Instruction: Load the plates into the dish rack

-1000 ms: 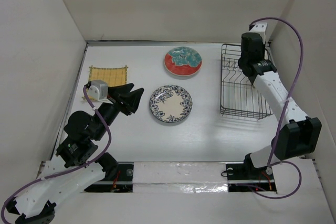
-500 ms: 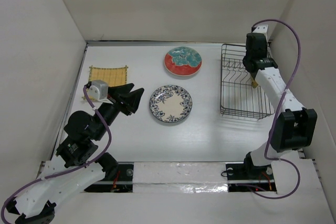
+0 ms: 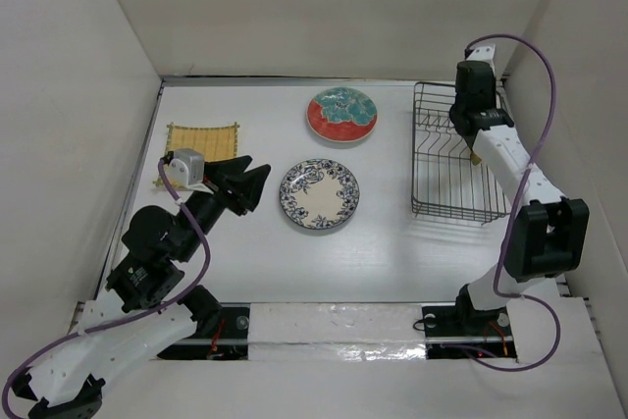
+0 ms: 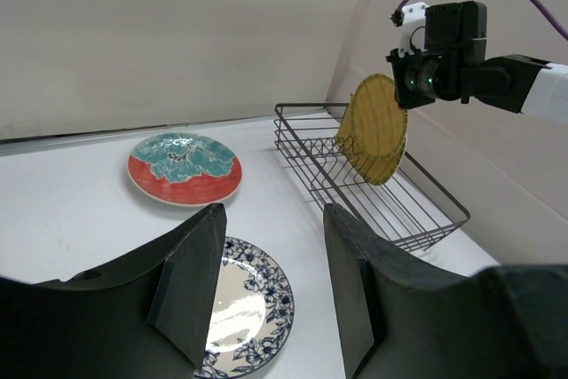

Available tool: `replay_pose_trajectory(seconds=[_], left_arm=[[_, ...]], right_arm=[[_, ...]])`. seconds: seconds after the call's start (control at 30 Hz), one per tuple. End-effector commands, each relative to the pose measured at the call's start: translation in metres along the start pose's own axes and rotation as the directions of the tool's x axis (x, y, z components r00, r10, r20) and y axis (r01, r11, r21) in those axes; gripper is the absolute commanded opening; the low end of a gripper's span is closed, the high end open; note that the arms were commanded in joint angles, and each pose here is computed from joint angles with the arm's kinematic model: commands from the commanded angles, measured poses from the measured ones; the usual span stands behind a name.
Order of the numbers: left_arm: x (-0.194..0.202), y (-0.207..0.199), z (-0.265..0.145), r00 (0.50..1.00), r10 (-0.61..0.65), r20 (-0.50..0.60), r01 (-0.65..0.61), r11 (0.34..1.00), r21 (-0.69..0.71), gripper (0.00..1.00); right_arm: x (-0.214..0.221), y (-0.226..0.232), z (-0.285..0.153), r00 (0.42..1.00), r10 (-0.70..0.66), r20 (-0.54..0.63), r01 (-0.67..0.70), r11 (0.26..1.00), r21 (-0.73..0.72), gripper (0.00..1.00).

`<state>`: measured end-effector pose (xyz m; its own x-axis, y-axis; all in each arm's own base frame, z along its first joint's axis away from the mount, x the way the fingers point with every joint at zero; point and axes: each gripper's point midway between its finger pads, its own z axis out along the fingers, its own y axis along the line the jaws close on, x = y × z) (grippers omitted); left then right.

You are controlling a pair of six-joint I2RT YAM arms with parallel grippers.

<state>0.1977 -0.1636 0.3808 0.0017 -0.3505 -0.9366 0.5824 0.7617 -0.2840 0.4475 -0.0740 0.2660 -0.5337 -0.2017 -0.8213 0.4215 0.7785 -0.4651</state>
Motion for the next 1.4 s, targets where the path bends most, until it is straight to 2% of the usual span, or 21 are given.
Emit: replay_pose_trajectory(seconds=[0.0,0.2,0.57,0.87,1.03,1.07,1.1,1.17,1.27,1.3,1.37], left_arm=[[-0.011,-0.005,0.003,0.999,-0.008,0.046,0.007,1.000,0.019,0.45],[-0.009,-0.004,0.004,0.999,-0.007,0.042,0.007,1.000,0.018,0.45],[-0.002,-0.004,0.009,1.000,-0.003,0.019,0.003,1.000,0.015,0.45],[0.003,-0.002,0.012,1.000,-0.001,0.006,0.001,1.000,0.007,0.45],[0.006,-0.001,0.014,1.000,0.003,-0.006,-0.003,1.000,-0.001,0.45],[0.008,-0.001,0.015,1.000,0.006,-0.011,-0.006,1.000,-0.002,0.45],[0.007,-0.001,0.015,1.000,0.006,-0.011,-0.006,1.000,-0.002,0.45],[0.009,0.000,0.016,1.000,0.005,-0.015,-0.005,1.000,-0.005,0.45],[0.010,0.000,0.017,1.000,0.006,-0.019,-0.006,1.000,-0.006,0.45],[0.010,0.000,0.017,1.000,0.006,-0.019,-0.006,1.000,-0.006,0.45],[0.011,0.000,0.017,1.000,0.006,-0.022,-0.006,1.000,-0.008,0.45]], right_arm=[[-0.045,-0.028,-0.021,0.981,0.126,0.150,-0.133,0.990,0.039,0.00],[-0.031,-0.006,-0.008,0.983,0.147,0.113,-0.144,0.989,-0.029,0.00],[-0.003,0.010,0.005,0.987,0.149,0.065,-0.147,0.988,-0.042,0.00],[0.044,0.040,0.026,0.970,0.244,-0.023,-0.245,0.966,-0.087,0.00],[0.058,0.038,0.032,0.948,0.317,-0.040,-0.319,0.945,-0.070,0.10],[0.058,0.034,0.033,0.944,0.327,-0.039,-0.329,0.942,-0.062,0.14],[0.053,0.030,0.030,0.937,0.348,-0.027,-0.349,0.935,-0.063,0.27],[0.048,0.024,0.026,0.930,0.368,-0.009,-0.368,0.928,-0.056,0.40],[0.033,0.008,0.013,0.910,0.413,0.034,-0.411,0.910,-0.051,0.54],[0.029,0.004,0.009,0.904,0.426,0.044,-0.424,0.904,-0.052,0.62],[0.014,-0.008,-0.006,0.878,0.470,0.084,-0.465,0.882,-0.078,0.66]])
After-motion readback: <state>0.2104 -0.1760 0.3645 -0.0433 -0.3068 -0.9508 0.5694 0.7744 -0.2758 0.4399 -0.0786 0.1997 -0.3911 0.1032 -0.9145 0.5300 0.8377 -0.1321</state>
